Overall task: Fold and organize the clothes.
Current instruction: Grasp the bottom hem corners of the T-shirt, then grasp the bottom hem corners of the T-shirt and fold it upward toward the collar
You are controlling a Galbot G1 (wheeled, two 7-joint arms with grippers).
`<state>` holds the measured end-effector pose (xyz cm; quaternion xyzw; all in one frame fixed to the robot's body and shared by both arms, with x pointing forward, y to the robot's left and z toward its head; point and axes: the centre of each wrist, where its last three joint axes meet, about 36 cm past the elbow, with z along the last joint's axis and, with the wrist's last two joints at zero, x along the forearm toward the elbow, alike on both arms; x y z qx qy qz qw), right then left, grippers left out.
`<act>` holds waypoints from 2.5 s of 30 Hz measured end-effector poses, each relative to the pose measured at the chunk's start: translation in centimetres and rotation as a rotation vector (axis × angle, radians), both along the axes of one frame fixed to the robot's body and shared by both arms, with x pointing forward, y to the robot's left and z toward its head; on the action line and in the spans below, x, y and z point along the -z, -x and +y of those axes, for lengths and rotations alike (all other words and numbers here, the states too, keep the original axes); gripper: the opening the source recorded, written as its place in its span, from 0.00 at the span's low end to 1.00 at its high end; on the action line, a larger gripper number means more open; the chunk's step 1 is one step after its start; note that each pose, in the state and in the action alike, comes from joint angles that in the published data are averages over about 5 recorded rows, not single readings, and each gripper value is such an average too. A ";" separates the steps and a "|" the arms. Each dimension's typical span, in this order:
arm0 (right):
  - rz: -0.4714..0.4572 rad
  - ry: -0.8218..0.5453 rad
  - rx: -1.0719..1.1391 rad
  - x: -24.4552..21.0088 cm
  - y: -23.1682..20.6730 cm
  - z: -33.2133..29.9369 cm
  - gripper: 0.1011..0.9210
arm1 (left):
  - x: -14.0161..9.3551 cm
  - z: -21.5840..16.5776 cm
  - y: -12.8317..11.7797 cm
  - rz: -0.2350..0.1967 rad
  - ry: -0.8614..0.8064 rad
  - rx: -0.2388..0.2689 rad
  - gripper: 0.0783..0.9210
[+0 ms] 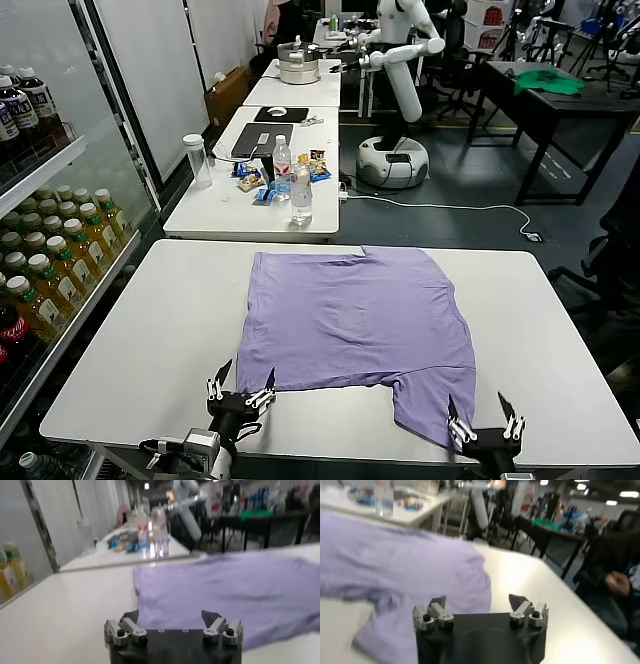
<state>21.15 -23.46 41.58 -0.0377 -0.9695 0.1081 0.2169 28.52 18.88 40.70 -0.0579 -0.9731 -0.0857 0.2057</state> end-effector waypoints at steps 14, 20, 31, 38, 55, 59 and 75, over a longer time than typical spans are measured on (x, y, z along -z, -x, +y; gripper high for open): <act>0.095 -0.040 -0.004 1.7 0.3 1.3 0.77 | 0.7 0.6 -0.7 0.094 -0.032 -0.025 0.49; 0.118 -0.078 -0.006 2.1 0.3 1.4 0.56 | 0.6 0.6 -0.5 0.125 0.002 -0.015 0.28; 0.124 -0.134 -0.029 2.0 0.5 1.4 0.17 | 0.3 1.0 -0.7 0.122 0.067 -0.031 0.03; 0.066 -0.145 -0.042 0.9 0.1 0.8 0.02 | -1.2 1.4 -0.7 0.030 0.127 -0.028 0.03; -0.129 -0.128 -0.052 -2.9 -3.7 -1.7 0.02 | -3.0 2.4 -2.2 -0.086 0.212 0.015 0.03; -0.155 -0.123 -0.061 -3.0 -5.2 -2.2 0.02 | -2.7 2.5 -3.3 -0.094 0.210 0.025 0.03; -0.207 -0.085 -0.094 -2.2 -13.0 -3.0 0.02 | -0.6 3.0 -10.0 -0.102 0.165 0.022 0.03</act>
